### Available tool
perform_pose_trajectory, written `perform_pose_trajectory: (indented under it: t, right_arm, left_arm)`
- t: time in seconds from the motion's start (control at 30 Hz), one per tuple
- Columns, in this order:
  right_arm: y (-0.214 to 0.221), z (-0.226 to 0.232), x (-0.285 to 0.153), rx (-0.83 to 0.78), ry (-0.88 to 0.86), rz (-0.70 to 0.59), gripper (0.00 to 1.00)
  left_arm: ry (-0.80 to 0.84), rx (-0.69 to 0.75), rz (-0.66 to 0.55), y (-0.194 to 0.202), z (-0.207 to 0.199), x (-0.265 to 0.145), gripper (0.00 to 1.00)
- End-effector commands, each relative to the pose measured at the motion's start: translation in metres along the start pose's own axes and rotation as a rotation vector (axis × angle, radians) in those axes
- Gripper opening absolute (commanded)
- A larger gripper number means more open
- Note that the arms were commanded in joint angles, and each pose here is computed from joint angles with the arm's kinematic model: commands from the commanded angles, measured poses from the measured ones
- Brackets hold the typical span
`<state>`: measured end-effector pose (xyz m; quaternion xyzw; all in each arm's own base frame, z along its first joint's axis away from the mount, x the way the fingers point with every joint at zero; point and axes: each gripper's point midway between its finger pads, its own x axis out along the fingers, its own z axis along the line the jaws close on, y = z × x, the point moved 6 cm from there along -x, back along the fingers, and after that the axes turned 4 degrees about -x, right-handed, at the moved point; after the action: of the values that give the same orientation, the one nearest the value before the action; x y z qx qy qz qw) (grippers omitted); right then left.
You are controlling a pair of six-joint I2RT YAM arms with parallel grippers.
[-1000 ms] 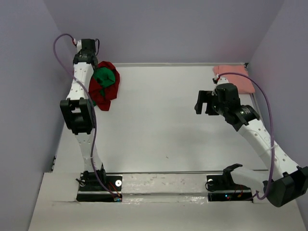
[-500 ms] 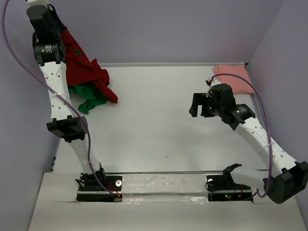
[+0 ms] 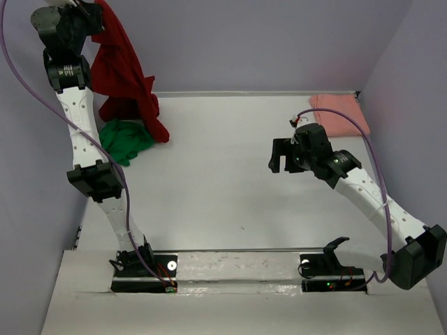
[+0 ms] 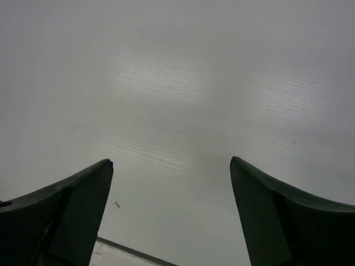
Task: Fold and stack the t-shirts
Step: Grab the tshirt from the pile
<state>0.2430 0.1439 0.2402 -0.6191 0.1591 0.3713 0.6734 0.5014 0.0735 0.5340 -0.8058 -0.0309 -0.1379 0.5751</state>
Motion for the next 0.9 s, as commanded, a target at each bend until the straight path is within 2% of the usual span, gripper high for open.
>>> perform_pose_trajectory:
  t: [0.0,0.13,0.3,0.47,0.5,0.57,0.6,0.63,0.7,0.87]
  right_arm:
    - [-0.001,0.002,-0.001,0.001,0.014,-0.022,0.91]
    - [0.003,0.005,0.007,0.004,0.009,-0.004,0.91]
    - [0.008,0.012,0.011,0.002,0.007,0.008,0.91]
    - [0.000,0.002,0.006,0.006,0.147,-0.066,0.89]
    - [-0.008,-0.010,0.004,0.022,0.265,-0.115,0.82]
    - [-0.020,-0.020,-0.003,0.026,0.372,-0.159,0.72]
    - [-0.034,-0.024,-0.012,0.036,0.423,-0.201,0.65]
    - [-0.041,-0.027,-0.015,0.049,0.471,-0.231,0.30]
    - [-0.064,-0.032,-0.025,0.047,0.554,-0.308,0.00]
    - [-0.107,-0.042,-0.031,0.028,0.648,-0.374,0.00]
  left_arm:
    - [0.357,0.014,-0.161,-0.070,-0.087,-0.034,0.00]
    - [0.546,0.026,-0.101,-0.062,-0.144,-0.050,0.00]
    - [0.691,-0.012,-0.057,-0.061,-0.187,-0.070,0.00]
    - [0.720,-0.021,-0.073,-0.079,-0.216,-0.105,0.00]
    - [0.745,-0.040,-0.067,-0.079,-0.229,-0.111,0.00]
    - [0.745,-0.042,-0.079,-0.092,-0.240,-0.131,0.00]
    - [0.737,-0.030,-0.054,-0.089,-0.242,-0.136,0.00]
    - [0.709,-0.022,-0.065,-0.093,-0.244,-0.142,0.00]
    - [0.687,0.011,-0.079,-0.103,-0.251,-0.165,0.00]
    - [0.509,0.046,-0.150,-0.134,-0.241,-0.213,0.00]
